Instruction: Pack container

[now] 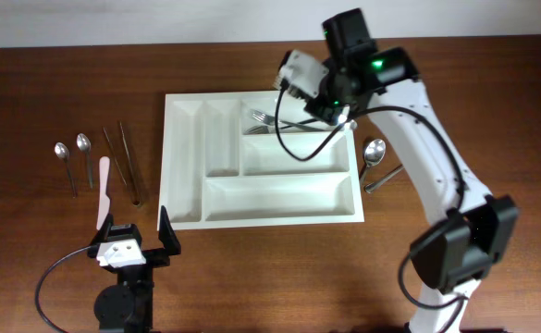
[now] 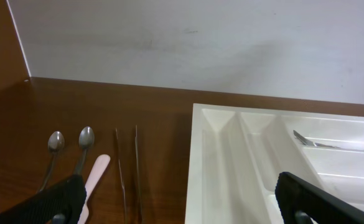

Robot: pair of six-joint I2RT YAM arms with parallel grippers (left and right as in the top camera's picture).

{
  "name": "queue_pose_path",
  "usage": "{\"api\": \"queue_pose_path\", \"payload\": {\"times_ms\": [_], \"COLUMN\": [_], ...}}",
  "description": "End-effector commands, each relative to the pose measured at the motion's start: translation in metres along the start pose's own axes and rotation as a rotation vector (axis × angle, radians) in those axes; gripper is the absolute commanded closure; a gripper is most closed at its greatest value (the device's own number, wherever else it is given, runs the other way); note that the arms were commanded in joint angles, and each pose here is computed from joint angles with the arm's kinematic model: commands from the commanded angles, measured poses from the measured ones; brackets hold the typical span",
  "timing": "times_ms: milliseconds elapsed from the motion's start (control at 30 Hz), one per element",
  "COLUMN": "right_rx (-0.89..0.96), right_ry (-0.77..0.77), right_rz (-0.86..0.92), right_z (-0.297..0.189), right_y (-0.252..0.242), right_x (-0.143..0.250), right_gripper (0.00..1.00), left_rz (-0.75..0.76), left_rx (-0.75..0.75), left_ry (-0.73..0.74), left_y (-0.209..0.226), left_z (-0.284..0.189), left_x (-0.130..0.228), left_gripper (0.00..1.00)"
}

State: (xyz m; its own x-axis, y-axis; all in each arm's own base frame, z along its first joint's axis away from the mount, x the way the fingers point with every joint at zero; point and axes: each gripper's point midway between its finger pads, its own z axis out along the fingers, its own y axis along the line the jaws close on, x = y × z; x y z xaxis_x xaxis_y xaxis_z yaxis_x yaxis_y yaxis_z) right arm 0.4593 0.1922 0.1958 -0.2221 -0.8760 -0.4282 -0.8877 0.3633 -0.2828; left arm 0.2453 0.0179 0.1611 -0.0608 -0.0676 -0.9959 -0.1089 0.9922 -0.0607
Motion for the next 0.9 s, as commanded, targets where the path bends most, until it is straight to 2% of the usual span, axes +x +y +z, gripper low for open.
{"api": "queue_pose_path", "payload": {"times_ms": [0, 233, 433, 467, 500, 533, 633, 800, 867], "right_rx": [-0.032, -0.010, -0.052, -0.056, -0.056, -0.056, -0.005, 0.132, 0.152], "right_ry": [0.032, 0.012, -0.014, -0.013, -0.013, -0.012, -0.009, 0.049, 0.074], "right_rz": [-0.282, -0.300, -0.298, -0.287, -0.259, -0.230, -0.042, 0.249, 0.320], "right_z": [0.031, 0.089, 0.123, 0.125, 0.125, 0.125, 0.112, 0.051, 0.020], "right_y": [0.001, -0.015, -0.006, -0.003, -0.003, -0.003, -0.015, -0.045, -0.050], "right_x": [0.008, 0.012, 0.012, 0.011, 0.010, 0.010, 0.004, 0.008, 0.014], "right_gripper": [0.96, 0.96, 0.96, 0.87, 0.66, 0.58, 0.48, 0.47, 0.41], "left_rz": [0.009, 0.009, 0.009, 0.009, 0.009, 0.009, 0.009, 0.009, 0.009], "left_rx": [-0.002, -0.002, -0.002, -0.002, -0.002, -0.002, -0.002, -0.002, -0.002], "left_ry": [-0.003, -0.003, -0.003, -0.002, -0.003, -0.002, -0.002, -0.003, -0.002], "left_y": [0.000, 0.000, 0.000, 0.000, 0.000, 0.000, 0.000, 0.000, 0.000], "left_z": [0.000, 0.000, 0.000, 0.000, 0.000, 0.000, 0.000, 0.000, 0.000], "left_x": [0.001, 0.001, 0.001, 0.001, 0.001, 0.001, 0.001, 0.001, 0.001], "left_gripper": [0.01, 0.01, 0.01, 0.01, 0.01, 0.01, 0.01, 0.01, 0.01]}}
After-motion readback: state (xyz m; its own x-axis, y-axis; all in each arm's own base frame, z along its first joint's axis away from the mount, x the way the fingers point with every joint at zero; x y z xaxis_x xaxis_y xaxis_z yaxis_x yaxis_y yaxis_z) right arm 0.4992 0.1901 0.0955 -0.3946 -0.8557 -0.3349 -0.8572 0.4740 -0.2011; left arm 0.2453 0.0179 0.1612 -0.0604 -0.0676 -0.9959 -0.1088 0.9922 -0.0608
